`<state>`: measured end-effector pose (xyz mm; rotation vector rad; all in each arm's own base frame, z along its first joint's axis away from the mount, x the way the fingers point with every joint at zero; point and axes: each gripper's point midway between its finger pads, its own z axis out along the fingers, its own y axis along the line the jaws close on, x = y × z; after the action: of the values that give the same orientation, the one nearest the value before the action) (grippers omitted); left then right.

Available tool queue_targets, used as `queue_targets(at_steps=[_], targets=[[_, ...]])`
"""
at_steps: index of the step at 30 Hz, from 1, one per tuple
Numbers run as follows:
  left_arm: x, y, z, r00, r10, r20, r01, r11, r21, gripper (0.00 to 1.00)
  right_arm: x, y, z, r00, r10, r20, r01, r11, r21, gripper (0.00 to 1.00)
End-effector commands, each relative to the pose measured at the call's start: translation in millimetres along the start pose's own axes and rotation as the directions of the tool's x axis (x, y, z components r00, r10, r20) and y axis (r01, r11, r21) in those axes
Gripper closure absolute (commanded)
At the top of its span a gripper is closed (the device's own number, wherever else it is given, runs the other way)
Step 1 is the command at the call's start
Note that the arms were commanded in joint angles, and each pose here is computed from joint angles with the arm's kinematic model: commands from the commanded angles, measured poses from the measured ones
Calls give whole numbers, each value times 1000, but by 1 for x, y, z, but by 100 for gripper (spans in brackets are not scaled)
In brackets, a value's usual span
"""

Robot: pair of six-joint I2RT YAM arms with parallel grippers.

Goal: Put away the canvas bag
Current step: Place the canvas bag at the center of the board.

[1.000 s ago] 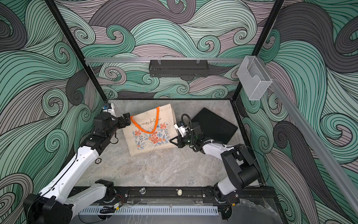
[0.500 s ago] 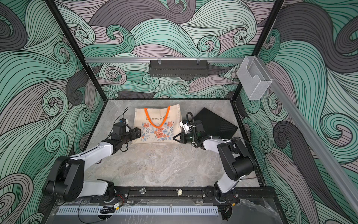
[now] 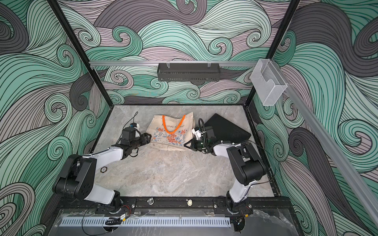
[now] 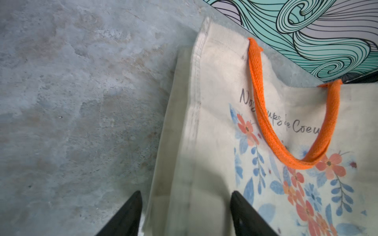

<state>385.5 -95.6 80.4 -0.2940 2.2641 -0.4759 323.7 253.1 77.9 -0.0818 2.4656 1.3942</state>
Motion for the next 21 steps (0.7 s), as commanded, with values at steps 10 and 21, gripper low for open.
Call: queue_targets(at_steps=[10,21], targets=[[19,19,7,931,-365,-5,365,931,-15,2,-25,19,-7,997,55,46,-53,998,-39,100],[69,37,-3,652,-754,78,758,652,-34,3,-34,30,-2,993,89,80,-81,992,-97,100]])
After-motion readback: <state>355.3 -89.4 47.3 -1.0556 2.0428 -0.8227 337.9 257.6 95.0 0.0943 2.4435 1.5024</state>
